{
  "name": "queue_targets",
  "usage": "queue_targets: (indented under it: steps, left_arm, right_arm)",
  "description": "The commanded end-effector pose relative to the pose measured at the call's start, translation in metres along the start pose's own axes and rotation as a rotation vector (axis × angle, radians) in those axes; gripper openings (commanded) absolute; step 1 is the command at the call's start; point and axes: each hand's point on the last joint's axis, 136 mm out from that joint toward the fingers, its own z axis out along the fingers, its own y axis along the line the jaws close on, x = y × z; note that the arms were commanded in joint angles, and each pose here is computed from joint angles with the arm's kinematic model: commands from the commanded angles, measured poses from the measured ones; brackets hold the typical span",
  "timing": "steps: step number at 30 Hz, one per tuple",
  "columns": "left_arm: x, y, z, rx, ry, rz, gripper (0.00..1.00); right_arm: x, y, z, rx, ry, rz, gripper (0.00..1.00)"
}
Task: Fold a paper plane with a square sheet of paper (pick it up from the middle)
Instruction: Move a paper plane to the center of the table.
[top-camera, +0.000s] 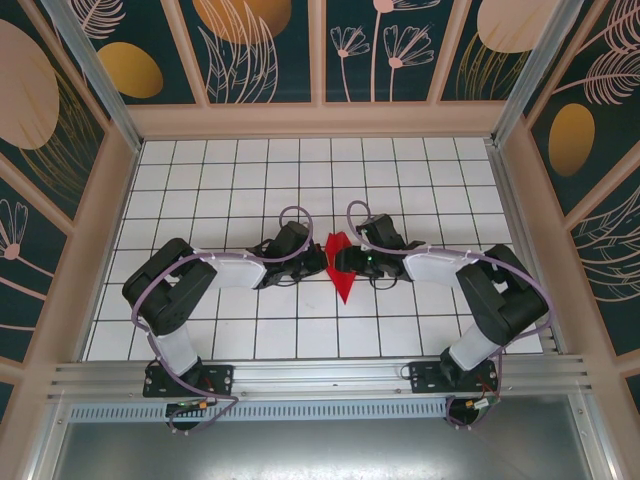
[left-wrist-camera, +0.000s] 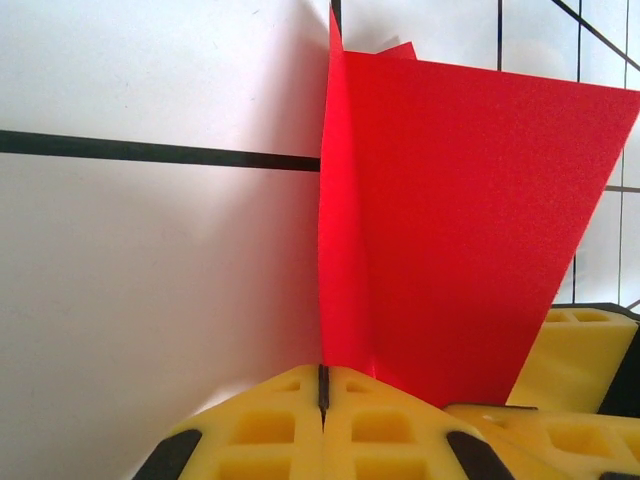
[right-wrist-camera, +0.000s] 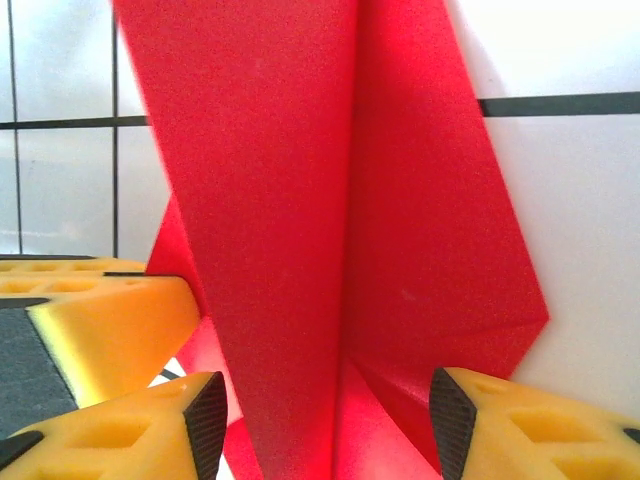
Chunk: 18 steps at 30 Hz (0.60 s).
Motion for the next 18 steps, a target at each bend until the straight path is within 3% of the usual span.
queue_targets:
  steps: [1, 13, 18]
  left_arm:
    - [-0.001, 0.004, 0.002, 0.002, -0.011, -0.003, 0.0]
    - [0.002, 0.002, 0.003, 0.015, 0.002, 0.0, 0.0]
    - [0.002, -0.001, 0.003, 0.029, 0.006, -0.003, 0.0]
  right_arm:
    - [-0.001, 0.006, -0.008, 0.016, 0.003, 0.02, 0.58]
    - [0.005, 0.023, -0.013, -0.047, 0.024, 0.065, 0.54]
    - [0.014, 0.025, -0.01, -0.051, 0.052, 0.072, 0.47]
